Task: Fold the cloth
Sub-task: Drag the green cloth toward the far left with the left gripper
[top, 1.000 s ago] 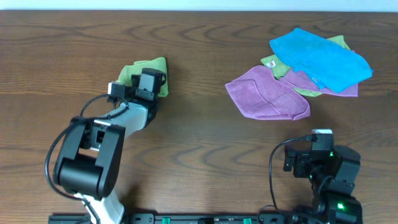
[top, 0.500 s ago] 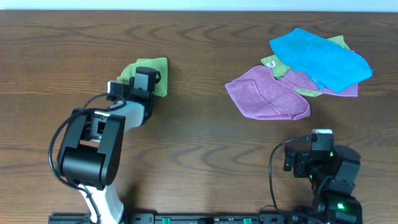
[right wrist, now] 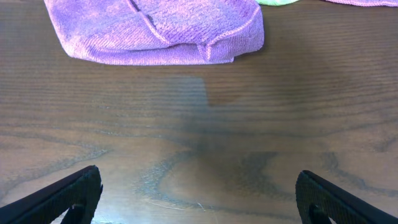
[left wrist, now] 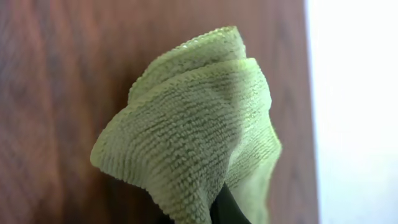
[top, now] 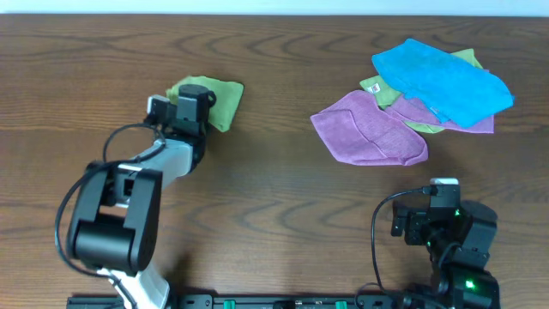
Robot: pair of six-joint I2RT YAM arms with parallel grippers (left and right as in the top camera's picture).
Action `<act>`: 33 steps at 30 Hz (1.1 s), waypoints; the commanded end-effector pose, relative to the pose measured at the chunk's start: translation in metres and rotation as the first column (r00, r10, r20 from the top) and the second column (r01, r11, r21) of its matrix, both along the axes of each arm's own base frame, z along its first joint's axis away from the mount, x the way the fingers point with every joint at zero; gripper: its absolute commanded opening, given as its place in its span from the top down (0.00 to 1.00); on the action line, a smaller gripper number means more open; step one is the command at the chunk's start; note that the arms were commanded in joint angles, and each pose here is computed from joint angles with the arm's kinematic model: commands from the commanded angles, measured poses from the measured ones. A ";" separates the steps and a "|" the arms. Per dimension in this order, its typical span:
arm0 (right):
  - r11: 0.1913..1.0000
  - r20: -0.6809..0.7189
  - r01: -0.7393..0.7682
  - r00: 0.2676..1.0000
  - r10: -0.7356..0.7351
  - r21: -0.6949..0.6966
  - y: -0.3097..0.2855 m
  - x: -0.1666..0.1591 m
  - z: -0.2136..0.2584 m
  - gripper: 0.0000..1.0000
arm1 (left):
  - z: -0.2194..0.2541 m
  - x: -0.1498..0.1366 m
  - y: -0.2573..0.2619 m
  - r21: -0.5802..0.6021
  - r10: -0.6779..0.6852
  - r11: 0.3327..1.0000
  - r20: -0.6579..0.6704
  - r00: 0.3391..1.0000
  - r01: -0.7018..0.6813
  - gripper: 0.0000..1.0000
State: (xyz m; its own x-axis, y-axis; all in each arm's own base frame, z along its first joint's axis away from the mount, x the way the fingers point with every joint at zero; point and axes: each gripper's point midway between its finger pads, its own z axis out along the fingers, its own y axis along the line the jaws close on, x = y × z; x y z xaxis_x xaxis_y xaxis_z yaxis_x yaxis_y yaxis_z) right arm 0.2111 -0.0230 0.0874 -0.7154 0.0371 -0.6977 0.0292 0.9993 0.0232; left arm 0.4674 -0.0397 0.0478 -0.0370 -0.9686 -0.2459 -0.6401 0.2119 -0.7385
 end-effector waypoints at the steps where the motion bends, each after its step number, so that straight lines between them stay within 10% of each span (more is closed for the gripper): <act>1: 1.000 -0.008 0.001 1.000 -0.001 -0.008 -0.002 -0.002 -0.004 0.01 | 0.013 -0.002 0.013 0.030 -0.006 1.000 0.012 1.000 0.005 0.94; 33: 1.000 -0.009 0.001 1.000 -0.001 -0.007 -0.002 -0.002 -0.004 0.01 | 0.061 0.029 0.082 0.124 0.062 0.989 0.134 0.989 -0.079 0.94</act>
